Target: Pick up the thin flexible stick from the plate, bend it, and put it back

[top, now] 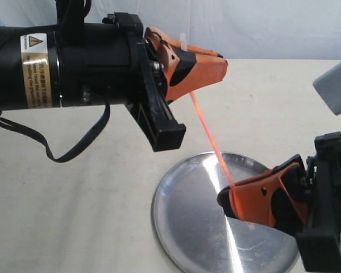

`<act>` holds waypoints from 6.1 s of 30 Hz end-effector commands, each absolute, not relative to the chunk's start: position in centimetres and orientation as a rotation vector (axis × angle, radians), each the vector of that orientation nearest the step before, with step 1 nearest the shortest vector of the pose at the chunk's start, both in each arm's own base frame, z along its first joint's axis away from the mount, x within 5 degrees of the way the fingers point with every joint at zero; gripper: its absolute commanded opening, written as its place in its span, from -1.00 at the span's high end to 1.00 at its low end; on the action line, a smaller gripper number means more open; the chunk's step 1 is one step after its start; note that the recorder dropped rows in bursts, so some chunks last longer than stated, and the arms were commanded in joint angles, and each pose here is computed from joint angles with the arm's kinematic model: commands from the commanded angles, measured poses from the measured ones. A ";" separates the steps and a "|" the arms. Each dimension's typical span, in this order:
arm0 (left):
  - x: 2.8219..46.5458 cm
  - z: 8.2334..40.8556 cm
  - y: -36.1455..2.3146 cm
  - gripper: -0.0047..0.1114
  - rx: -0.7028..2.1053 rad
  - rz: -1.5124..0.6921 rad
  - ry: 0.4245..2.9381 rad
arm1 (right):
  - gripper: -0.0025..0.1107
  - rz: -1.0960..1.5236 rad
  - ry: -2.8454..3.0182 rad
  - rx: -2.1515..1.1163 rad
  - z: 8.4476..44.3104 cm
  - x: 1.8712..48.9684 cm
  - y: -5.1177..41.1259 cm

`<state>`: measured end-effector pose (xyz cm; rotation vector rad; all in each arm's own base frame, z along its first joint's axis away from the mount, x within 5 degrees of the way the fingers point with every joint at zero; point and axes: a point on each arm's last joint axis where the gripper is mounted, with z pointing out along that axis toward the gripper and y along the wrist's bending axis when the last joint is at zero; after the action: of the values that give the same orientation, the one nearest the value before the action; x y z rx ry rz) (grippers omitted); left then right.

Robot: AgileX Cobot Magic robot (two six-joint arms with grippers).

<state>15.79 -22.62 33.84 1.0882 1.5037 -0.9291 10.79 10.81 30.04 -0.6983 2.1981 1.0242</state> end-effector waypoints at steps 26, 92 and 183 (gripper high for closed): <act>14.1 37.0 -23.0 0.92 1.100 -1.119 1.304 | 0.97 1.215 1.943 -0.795 34.3 9.1 11.4; 11.4 34.3 -22.6 0.92 1.311 -1.331 1.334 | 0.97 0.767 2.178 -0.636 32.2 10.2 8.8; 14.3 36.8 -25.4 0.92 0.981 -1.285 1.269 | 0.97 0.907 2.264 -0.569 31.6 10.8 9.8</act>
<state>14.57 -25.26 35.68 1.0232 1.3204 -1.1994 10.19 9.44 31.58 -0.5978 2.2610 0.8831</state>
